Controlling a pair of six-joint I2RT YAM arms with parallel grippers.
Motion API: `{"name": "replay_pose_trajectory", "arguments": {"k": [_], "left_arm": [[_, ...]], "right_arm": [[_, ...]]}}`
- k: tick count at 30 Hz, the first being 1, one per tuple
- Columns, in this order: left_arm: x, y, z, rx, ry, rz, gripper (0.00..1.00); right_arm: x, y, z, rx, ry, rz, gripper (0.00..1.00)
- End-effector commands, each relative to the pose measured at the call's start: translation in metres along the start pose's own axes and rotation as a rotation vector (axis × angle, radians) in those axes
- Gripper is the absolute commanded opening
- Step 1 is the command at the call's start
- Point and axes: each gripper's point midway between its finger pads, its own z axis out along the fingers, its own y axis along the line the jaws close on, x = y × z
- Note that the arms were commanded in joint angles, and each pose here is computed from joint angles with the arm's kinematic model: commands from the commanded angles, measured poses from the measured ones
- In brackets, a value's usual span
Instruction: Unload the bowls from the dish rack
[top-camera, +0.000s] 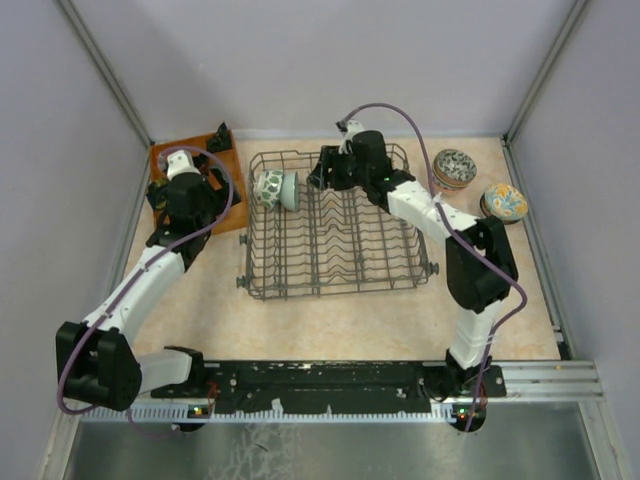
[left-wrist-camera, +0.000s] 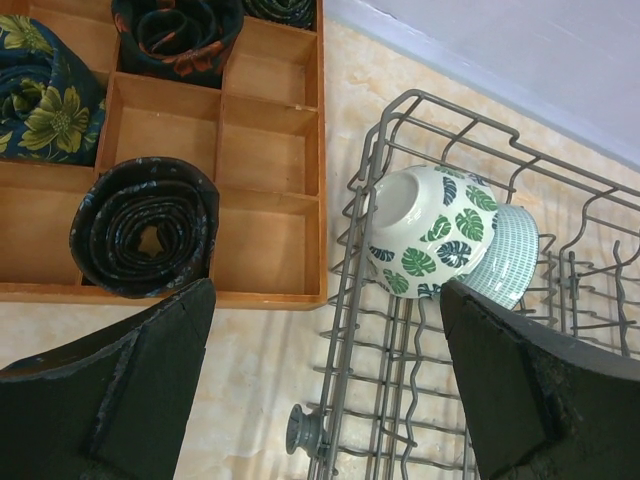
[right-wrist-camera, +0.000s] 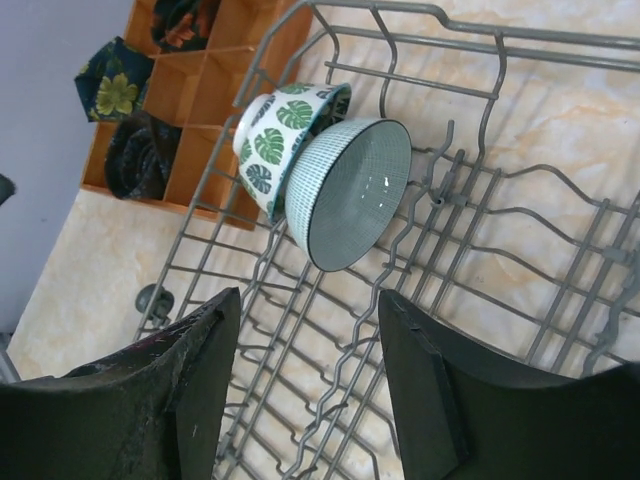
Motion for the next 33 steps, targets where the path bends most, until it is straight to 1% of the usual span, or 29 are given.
{"name": "replay_pose_trajectory", "arguments": {"k": [1, 15, 29, 33], "left_arm": [[0.001, 0.003, -0.002, -0.009, -0.003, 0.022, 0.99], [-0.001, 0.002, -0.004, -0.002, -0.006, 0.025, 0.99], [-0.001, 0.001, -0.003, 0.002, -0.007, 0.028, 0.99], [-0.001, 0.001, -0.004, 0.002, -0.008, 0.028, 0.99]], "right_arm": [[-0.035, 0.024, 0.014, -0.098, -0.1, 0.003, 0.57], [0.002, 0.021, 0.067, -0.163, -0.025, 0.056, 0.51], [0.025, 0.028, 0.097, -0.242, 0.012, 0.108, 0.5], [0.03, 0.028, 0.102, -0.262, 0.014, 0.124, 0.46]]}}
